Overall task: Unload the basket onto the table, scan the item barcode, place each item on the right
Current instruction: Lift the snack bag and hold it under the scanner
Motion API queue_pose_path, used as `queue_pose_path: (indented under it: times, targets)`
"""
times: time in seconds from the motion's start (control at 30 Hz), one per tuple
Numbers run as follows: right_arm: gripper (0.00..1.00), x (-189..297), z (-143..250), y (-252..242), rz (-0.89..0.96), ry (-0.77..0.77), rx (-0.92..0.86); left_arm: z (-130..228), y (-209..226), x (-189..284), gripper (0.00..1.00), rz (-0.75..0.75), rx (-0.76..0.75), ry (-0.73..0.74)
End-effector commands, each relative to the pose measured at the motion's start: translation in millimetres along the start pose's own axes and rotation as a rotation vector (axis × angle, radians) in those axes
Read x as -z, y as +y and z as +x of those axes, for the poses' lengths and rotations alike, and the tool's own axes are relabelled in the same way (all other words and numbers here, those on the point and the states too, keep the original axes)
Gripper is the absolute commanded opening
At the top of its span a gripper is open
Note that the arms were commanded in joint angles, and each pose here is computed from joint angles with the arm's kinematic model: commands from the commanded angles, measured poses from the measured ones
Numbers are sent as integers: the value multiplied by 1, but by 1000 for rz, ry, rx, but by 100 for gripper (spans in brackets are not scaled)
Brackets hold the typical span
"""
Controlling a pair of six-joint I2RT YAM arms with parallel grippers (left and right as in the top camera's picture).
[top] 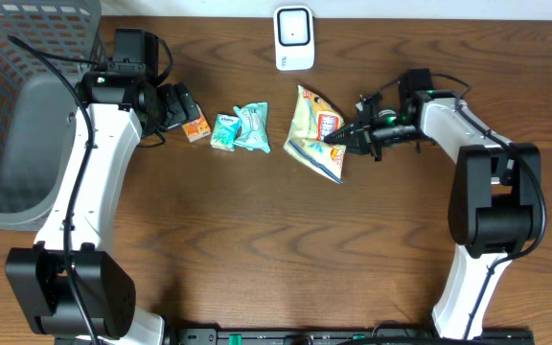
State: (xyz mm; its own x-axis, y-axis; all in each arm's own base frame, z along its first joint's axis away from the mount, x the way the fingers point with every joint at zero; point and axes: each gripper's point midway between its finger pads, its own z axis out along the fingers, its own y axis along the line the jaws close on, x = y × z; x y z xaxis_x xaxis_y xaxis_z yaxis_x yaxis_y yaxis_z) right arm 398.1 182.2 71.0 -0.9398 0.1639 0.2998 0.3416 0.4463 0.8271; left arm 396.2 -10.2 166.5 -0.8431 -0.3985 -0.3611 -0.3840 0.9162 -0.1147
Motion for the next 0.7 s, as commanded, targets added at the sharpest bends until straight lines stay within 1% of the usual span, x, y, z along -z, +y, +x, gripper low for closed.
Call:
queue_pose_path:
  times: [0.0,0.23,0.4,0.5,0.67]
  targets:
    - [1,-2,-32,-9,144,-142,158,-2,3,-1,100,-14,-3,-4]
    - [1,-3,-58,54,19,-269,471,-2,3,-1,100,-14,-3,-4]
    - [2,8,-76,118,-111,-422,674,-2,3,-1,100,-14,-3,-4]
    - [2,21,-98,140,-115,-586,719,-2,3,-1,100,-14,-3,-4]
    - [1,46,-137,145,10,-886,693,-2,3,-1,100,-14,-3,-4]
